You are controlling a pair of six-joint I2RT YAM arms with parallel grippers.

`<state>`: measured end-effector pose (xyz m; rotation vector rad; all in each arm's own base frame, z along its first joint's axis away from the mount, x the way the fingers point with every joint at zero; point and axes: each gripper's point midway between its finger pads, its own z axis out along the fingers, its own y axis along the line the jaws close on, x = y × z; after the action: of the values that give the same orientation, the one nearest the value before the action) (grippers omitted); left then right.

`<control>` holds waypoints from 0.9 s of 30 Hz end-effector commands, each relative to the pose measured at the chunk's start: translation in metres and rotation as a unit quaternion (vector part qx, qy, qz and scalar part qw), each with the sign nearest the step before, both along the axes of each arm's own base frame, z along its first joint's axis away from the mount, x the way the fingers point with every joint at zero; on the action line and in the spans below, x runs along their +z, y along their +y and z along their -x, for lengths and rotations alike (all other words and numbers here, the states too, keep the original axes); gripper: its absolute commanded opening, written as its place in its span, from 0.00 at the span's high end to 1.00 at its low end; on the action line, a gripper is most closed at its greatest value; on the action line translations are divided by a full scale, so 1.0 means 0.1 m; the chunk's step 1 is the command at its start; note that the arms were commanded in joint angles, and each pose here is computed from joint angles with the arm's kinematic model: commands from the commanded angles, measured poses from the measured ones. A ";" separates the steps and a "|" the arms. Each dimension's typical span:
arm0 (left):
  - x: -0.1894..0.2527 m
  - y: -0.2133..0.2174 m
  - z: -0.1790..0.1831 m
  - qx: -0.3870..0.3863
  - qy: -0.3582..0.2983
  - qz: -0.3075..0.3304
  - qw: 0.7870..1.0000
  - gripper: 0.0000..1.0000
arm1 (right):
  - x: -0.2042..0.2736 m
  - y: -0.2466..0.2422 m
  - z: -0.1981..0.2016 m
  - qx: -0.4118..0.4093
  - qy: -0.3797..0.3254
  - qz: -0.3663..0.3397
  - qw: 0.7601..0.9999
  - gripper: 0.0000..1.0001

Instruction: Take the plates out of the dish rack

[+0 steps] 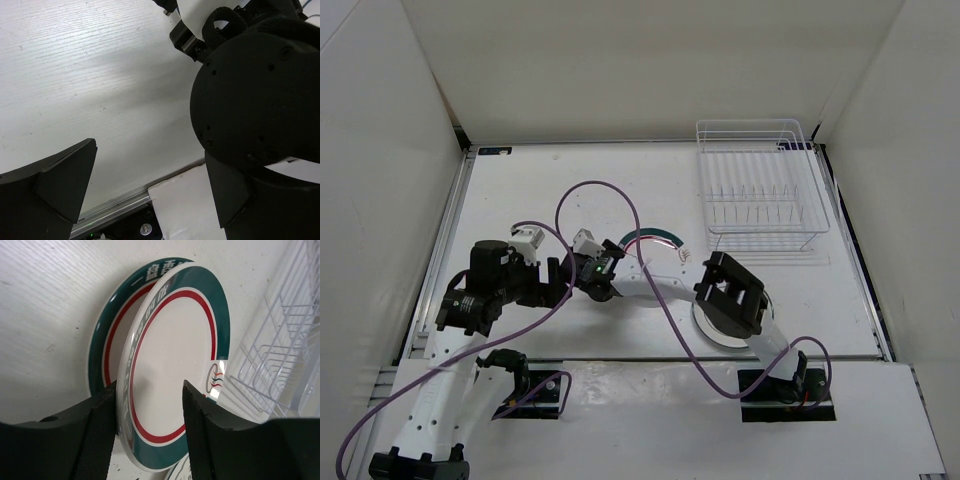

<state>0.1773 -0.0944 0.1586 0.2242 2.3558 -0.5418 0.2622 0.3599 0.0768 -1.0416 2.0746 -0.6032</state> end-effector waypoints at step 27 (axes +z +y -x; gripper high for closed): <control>0.06 -0.04 -0.02 -0.008 -0.015 0.008 1.000 0.00 | 1.08 -0.83 0.30 -0.036 0.099 -0.182 0.978 0.10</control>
<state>0.1779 -0.0957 0.1614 0.2297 2.3390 -0.5499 0.2307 0.3013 0.1633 -0.9504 2.2747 -0.1547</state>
